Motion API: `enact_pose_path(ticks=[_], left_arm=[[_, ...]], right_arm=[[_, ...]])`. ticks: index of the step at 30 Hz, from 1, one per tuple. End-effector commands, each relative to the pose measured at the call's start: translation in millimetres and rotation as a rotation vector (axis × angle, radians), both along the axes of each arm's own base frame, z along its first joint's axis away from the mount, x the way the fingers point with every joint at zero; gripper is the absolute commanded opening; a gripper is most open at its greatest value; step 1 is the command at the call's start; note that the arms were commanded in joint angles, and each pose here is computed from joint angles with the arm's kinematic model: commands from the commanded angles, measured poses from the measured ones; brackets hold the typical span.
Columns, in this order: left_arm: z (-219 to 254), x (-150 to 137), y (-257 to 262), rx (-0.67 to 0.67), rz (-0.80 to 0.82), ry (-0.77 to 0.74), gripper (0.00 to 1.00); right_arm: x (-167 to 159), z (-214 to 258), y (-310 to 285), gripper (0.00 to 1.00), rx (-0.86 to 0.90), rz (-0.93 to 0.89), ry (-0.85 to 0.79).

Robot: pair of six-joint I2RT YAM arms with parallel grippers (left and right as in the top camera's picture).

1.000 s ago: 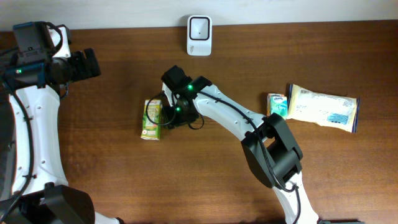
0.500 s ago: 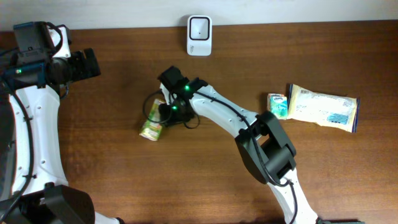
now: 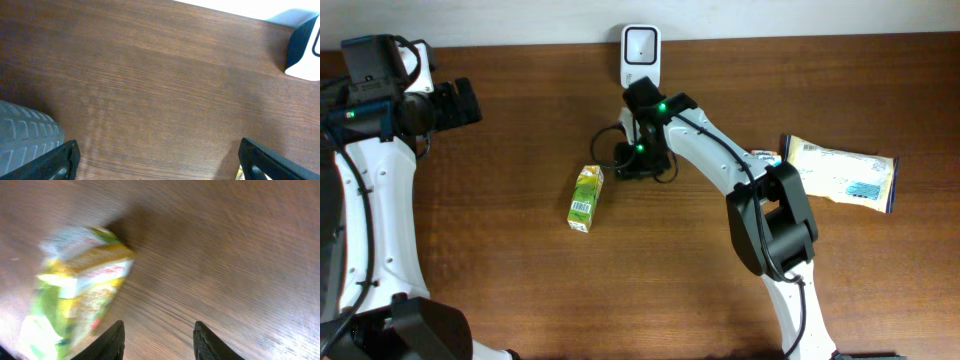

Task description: Scan the item barcode

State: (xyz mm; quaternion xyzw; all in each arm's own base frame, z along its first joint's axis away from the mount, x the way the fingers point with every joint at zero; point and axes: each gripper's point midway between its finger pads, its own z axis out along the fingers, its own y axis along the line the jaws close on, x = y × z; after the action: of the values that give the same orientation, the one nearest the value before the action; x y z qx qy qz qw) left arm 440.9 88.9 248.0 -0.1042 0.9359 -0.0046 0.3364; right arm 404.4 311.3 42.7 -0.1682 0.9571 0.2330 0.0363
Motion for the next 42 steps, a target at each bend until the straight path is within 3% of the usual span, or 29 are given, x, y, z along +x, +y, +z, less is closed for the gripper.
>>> enact_pose_path(ticks=[1, 5, 10, 14, 20, 24, 28, 32, 42], left_arm=[[6.3, 0.9, 3.3, 0.002, 0.013, -0.014, 0.99], [6.3, 0.9, 3.3, 0.002, 0.013, -0.014, 0.99], [6.3, 0.9, 3.3, 0.002, 0.013, -0.014, 0.99], [6.3, 0.9, 3.3, 0.002, 0.013, -0.014, 0.99], [6.3, 0.9, 3.3, 0.002, 0.013, -0.014, 0.99], [6.2, 0.9, 3.3, 0.002, 0.013, -0.014, 0.99], [6.3, 0.9, 3.3, 0.002, 0.013, -0.014, 0.99], [6.3, 0.9, 3.3, 0.002, 0.013, -0.014, 0.99], [6.3, 0.9, 3.3, 0.002, 0.013, -0.014, 0.99]], right_arm=[[20.2, 41.6, 24.2, 0.48, 0.048, 0.17, -0.254], [49.1, 46.1, 45.9, 0.48, 0.101, 0.179, -0.405], [28.8, 23.2, 65.8, 0.48, 0.077, 0.23, -0.368], [20.8, -15.8, 42.2, 0.48, -0.067, 0.251, -0.306], [18.4, -24.6, -20.0, 0.47, -0.249, 0.194, -0.196], [-21.3, -9.9, -67.7, 0.47, -0.354, 0.093, 0.07], [-104.3, 16.3, -75.0, 0.53, -0.363, 0.336, 0.347], [-122.1, 17.3, -45.2, 0.61, -0.285, 0.529, 0.298], [-82.1, -0.8, 26.1, 0.61, -0.124, 0.565, 0.006]])
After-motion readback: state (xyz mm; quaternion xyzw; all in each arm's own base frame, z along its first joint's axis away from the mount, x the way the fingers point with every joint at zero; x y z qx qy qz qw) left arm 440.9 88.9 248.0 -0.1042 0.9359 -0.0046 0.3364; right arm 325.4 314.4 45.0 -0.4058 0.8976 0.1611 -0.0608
